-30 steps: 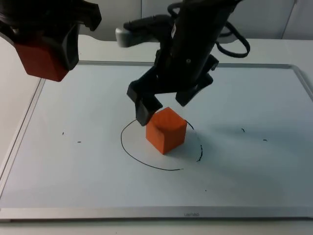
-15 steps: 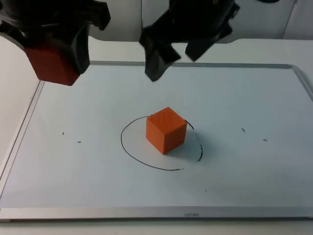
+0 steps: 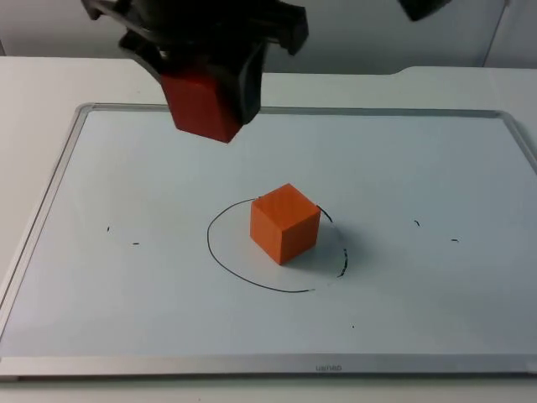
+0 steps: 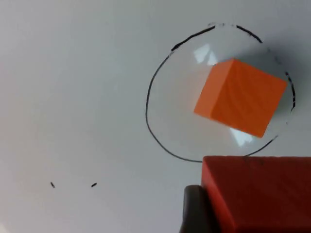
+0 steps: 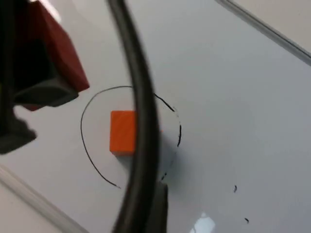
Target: Pick up one cube with the left hand and another cube with the right hand. First place the cube in the right hand at the target position, then stack the cube in the left hand on top.
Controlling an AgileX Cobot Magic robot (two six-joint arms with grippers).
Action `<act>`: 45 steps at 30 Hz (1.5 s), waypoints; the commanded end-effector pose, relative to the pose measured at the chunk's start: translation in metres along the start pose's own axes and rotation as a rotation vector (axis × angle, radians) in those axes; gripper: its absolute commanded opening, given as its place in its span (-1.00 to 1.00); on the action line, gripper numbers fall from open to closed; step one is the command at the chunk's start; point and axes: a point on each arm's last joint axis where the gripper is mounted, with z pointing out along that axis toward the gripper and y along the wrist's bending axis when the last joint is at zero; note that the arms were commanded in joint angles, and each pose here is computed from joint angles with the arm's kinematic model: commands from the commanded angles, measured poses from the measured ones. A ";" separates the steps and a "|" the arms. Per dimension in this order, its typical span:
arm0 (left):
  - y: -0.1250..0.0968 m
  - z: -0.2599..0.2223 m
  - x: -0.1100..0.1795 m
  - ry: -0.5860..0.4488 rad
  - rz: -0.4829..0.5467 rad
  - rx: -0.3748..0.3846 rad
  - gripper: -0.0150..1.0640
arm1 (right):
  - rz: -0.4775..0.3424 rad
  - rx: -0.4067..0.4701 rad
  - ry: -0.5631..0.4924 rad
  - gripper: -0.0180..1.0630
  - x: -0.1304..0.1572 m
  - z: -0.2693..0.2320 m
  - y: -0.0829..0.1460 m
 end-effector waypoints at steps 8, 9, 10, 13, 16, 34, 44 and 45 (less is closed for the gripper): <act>-0.026 0.029 -0.017 0.045 0.077 0.017 -0.98 | 0.032 0.071 -0.166 0.53 0.055 -0.072 0.003; -0.026 0.028 -0.018 0.042 0.077 0.017 -0.98 | 0.032 0.085 -0.166 0.53 0.060 -0.076 0.003; -0.026 0.028 -0.019 0.034 0.077 0.017 -0.98 | 0.042 0.094 -0.151 0.53 0.063 -0.078 0.002; -0.026 0.029 -0.021 0.019 0.078 0.016 -0.98 | 0.061 0.087 -0.125 0.53 0.068 -0.082 0.003; -0.026 0.031 -0.022 0.011 0.079 0.015 -0.98 | 0.067 0.076 -0.149 0.53 0.070 -0.090 0.005; -0.024 0.074 -0.024 0.064 0.074 0.011 -0.98 | 0.078 0.120 -0.305 0.53 0.122 -0.173 0.012; -0.040 0.077 -0.026 0.012 0.121 0.021 -0.98 | 0.077 0.133 -0.345 0.53 0.128 -0.182 0.012; -0.040 0.077 -0.026 0.012 0.121 0.021 -0.98 | 0.077 0.133 -0.345 0.53 0.128 -0.182 0.012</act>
